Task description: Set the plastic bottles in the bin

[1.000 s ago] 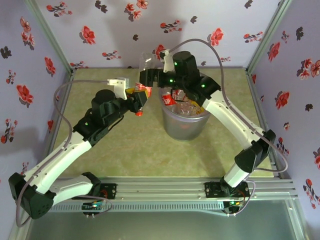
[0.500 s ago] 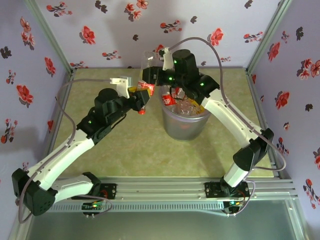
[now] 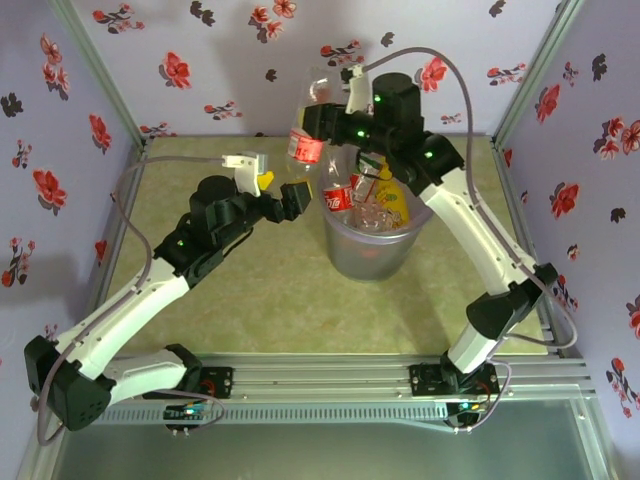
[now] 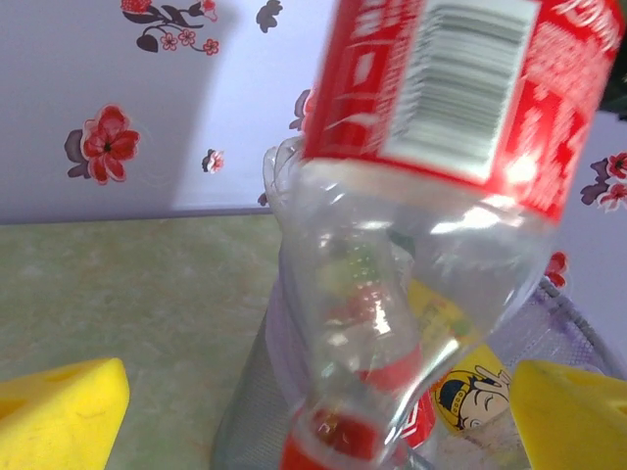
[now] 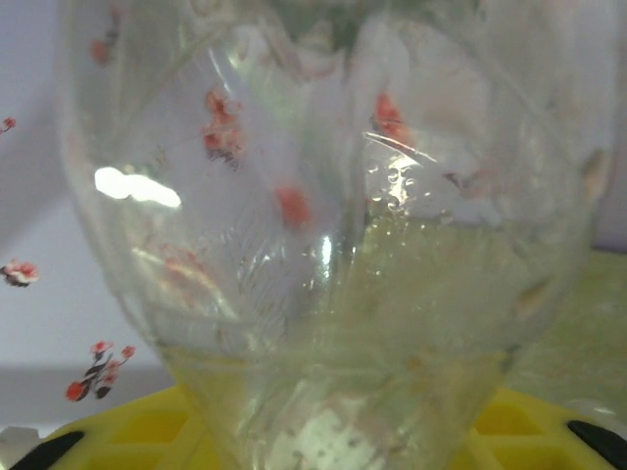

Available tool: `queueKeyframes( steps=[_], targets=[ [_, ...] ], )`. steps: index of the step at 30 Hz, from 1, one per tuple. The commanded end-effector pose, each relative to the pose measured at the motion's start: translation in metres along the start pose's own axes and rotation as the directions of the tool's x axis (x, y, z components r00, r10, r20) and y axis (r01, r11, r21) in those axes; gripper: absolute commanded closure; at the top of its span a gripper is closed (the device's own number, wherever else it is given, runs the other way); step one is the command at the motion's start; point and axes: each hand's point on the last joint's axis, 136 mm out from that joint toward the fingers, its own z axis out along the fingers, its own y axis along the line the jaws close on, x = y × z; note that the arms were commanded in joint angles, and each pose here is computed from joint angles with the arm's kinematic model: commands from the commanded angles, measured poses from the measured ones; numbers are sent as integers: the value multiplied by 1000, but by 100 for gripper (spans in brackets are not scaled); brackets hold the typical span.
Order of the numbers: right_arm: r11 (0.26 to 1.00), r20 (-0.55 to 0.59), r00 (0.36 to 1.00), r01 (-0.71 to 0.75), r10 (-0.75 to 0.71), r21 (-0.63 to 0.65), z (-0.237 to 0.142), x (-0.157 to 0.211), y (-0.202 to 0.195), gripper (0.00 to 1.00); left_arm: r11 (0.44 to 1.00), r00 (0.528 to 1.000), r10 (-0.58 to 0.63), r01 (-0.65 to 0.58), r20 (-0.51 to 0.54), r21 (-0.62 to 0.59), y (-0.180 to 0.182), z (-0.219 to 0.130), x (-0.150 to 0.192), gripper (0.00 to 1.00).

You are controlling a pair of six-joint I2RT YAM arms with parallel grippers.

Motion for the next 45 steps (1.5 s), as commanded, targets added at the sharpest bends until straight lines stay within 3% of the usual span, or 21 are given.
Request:
queueKeyframes(
  steps=[1, 10, 15, 19, 24, 35, 40, 45],
  targets=[
    [993, 99, 992, 74, -83, 88, -54, -37, -2, 58, 1000, 999, 23, -23, 36, -2, 0, -12, -12, 0],
    [877, -24, 990, 133, -137, 462, -156, -20, -78, 62, 987, 1000, -7, 6, -6, -159, 47, -23, 4, 0],
    [807, -40, 992, 120, -120, 577, -190, -16, -110, 63, 982, 999, -34, 34, 1, -185, 59, -26, 9, 0],
    [780, -140, 986, 156, -88, 606, -184, -1, -132, 63, 979, 999, -43, 41, -5, -198, 65, -27, 12, 0],
    [796, -266, 964, 181, -27, 577, -153, 22, -155, 63, 977, 998, -50, 44, -24, -210, 69, -28, 18, 0],
    [853, -409, 911, 171, 54, 493, -95, 69, -176, 59, 983, 996, -84, 78, -29, -167, 63, -17, 17, 0],
    [864, -446, 891, 162, 79, 476, -81, 88, -178, 42, 986, 994, -107, 101, -38, -133, 58, -7, 18, 0],
    [842, -381, 924, 183, 29, 507, -96, 62, -171, 23, 986, 993, -111, 105, -42, -132, 58, -4, 19, 0]
  ],
)
